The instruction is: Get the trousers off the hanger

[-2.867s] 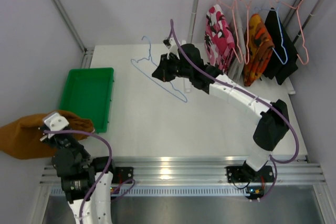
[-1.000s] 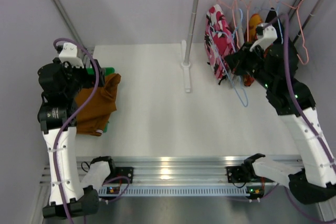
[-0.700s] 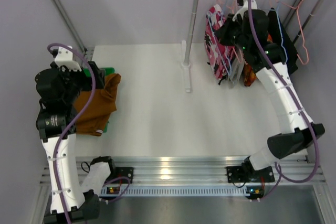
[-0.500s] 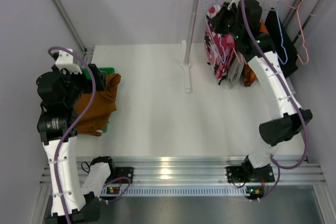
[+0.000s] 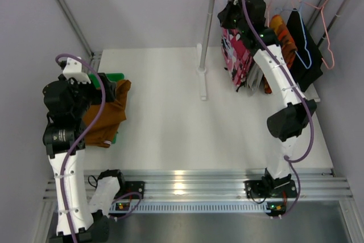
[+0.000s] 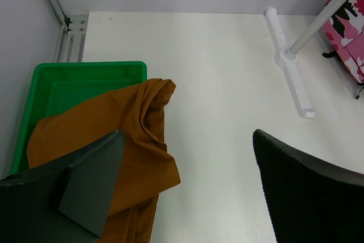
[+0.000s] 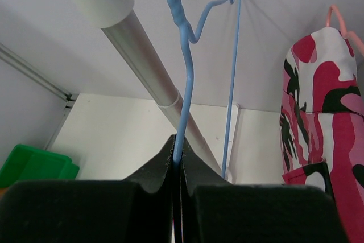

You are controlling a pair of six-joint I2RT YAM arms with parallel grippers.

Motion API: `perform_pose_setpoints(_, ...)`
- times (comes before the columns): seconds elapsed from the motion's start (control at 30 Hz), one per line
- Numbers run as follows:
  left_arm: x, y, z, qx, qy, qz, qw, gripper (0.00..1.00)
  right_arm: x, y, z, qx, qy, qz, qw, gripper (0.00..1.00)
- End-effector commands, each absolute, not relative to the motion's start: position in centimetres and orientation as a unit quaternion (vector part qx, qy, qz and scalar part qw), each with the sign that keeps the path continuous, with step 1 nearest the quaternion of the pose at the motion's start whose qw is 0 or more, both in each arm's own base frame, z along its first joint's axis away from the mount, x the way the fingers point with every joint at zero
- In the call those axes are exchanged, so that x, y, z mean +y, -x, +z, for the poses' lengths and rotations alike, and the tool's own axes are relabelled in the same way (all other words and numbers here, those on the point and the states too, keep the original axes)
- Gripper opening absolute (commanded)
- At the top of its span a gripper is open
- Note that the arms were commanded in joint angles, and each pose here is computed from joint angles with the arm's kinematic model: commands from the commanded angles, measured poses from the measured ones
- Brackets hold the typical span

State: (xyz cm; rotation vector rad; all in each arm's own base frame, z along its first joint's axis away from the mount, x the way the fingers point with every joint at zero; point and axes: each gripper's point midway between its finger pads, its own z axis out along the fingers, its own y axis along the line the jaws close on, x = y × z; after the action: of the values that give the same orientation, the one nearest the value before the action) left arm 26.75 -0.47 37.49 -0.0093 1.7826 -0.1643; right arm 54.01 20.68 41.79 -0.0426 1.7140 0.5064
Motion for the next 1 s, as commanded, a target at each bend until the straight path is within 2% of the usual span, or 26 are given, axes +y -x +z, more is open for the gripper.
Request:
perform_pose_setpoints(0.0,-0.1,-26.6,37.6,0.771,0.002,-0.060,0.634,0.99,20.3,-53.9,44.8,0.712,0.018,0.234,0.662,0.00)
perform_pose_setpoints(0.3,0.1,-26.9,36.2,0.782,0.007,-0.056,0.620,0.99,20.5,-53.0,43.3,0.723,0.035,0.238,0.647,0.01)
perform_pose_setpoints(0.4,0.2,-26.9,36.1,0.784,0.009,-0.055,0.618,0.99,20.6,-52.2,43.5,0.722,0.040,0.241,0.647,0.31)
perform_pose_setpoints(0.6,0.1,-27.1,36.4,0.783,0.013,-0.060,0.619,0.99,20.0,-49.1,45.9,0.710,0.057,0.252,0.655,0.61)
perform_pose_setpoints(0.7,0.0,-26.8,36.7,0.780,0.014,-0.064,0.622,0.99,19.2,-46.8,46.6,0.712,0.060,0.254,0.652,0.71)
perform_pose_setpoints(0.97,-0.3,-25.7,36.9,0.779,0.016,-0.069,0.623,0.99,15.5,-40.0,46.5,0.718,0.081,0.228,0.653,0.76)
